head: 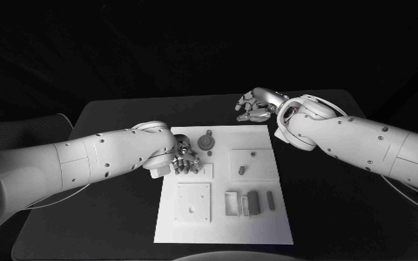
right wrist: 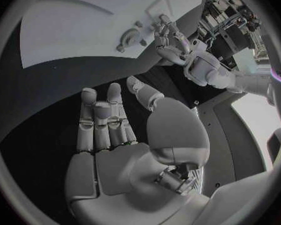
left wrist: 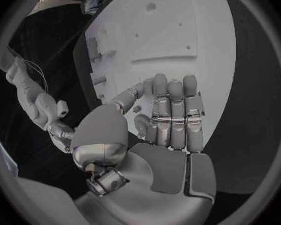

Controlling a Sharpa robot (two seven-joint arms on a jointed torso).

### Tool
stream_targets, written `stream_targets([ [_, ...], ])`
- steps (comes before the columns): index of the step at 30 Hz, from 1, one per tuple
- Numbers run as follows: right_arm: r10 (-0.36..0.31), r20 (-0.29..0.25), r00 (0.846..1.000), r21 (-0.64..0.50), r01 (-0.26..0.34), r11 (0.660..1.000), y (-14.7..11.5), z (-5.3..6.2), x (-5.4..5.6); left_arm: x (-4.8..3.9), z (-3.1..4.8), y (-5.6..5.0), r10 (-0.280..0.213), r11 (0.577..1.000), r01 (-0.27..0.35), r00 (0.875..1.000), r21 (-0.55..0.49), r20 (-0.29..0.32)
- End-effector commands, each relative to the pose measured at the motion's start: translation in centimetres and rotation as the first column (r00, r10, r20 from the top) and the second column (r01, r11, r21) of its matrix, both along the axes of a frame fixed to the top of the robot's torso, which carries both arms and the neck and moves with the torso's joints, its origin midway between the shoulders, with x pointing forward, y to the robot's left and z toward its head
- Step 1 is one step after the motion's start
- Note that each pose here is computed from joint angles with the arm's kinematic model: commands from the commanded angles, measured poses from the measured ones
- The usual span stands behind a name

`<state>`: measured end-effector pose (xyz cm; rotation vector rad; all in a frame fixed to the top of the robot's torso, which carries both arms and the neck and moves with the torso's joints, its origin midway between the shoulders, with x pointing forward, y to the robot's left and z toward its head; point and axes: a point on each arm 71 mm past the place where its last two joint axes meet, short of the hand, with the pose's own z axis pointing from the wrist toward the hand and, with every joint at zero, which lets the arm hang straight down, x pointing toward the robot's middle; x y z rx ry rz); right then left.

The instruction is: Assemble the parts on the task board

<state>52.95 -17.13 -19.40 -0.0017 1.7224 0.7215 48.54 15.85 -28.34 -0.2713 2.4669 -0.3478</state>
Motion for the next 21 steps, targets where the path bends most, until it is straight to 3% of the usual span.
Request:
stream_targets([
  [1, 0.011, -0.007, 1.000, -0.001, -0.011, 1.000, 0.12, -0.03, -0.08, -0.08, -0.08, -0.12, -0.009, 1.000, 0.009, 1.000, 0.007, -0.004],
  [21, 0.010, -0.009, 1.000, -0.003, -0.010, 1.000, -0.05, -0.03, -0.11, 0.07, -0.08, 0.12, 0.000, 1.000, -0.001, 1.000, 0.006, 0.001],
])
